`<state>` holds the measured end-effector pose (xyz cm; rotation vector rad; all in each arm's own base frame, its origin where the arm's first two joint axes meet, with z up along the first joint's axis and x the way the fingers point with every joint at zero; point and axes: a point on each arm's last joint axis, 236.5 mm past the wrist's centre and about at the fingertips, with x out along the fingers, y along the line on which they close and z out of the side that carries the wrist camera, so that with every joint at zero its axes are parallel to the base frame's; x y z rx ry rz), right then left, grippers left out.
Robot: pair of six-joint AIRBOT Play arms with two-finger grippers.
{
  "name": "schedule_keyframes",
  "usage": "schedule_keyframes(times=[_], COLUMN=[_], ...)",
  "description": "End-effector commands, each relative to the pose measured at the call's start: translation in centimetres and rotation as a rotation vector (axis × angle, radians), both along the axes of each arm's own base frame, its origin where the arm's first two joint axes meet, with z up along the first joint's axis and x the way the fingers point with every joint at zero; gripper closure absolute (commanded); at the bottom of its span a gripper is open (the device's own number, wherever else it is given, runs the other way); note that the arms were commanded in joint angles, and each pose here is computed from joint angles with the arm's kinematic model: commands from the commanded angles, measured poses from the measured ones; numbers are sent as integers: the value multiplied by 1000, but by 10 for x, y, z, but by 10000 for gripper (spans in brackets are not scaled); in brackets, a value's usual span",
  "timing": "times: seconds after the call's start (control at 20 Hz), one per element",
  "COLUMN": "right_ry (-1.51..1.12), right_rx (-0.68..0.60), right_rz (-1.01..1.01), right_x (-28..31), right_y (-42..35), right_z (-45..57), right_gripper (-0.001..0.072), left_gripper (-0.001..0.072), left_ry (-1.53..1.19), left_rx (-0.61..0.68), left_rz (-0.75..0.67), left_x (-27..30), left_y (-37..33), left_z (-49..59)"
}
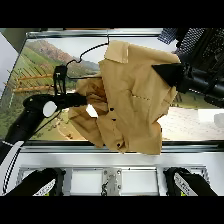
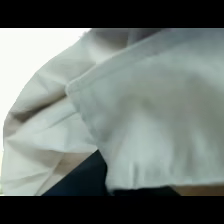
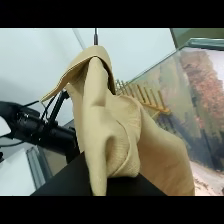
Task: Fold the clothes and pants, and hang the long-sleeved shirts on hangers.
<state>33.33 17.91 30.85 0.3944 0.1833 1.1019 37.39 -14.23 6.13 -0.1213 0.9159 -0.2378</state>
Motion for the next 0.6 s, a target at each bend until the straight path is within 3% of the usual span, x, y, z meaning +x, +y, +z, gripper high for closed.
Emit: schedule_keyframes(times=[0.0,0.35,0.55], right_ry=[-3,-3,0], right_rx=[12,-4,-112], right_rz=[11,58,43], right_x=[-3,-13,-14], right_y=[1,6,5], right_z=[3,0,-20], right_gripper=[699,699,699], left_gripper=[695,695,695], left_ry=[13,84,92], left_rx=[-71,-95,-77], left_rz=[-53,35,50], left_x=[1,0,1], left_y=[-2,34,54], left_z=[22,8,21])
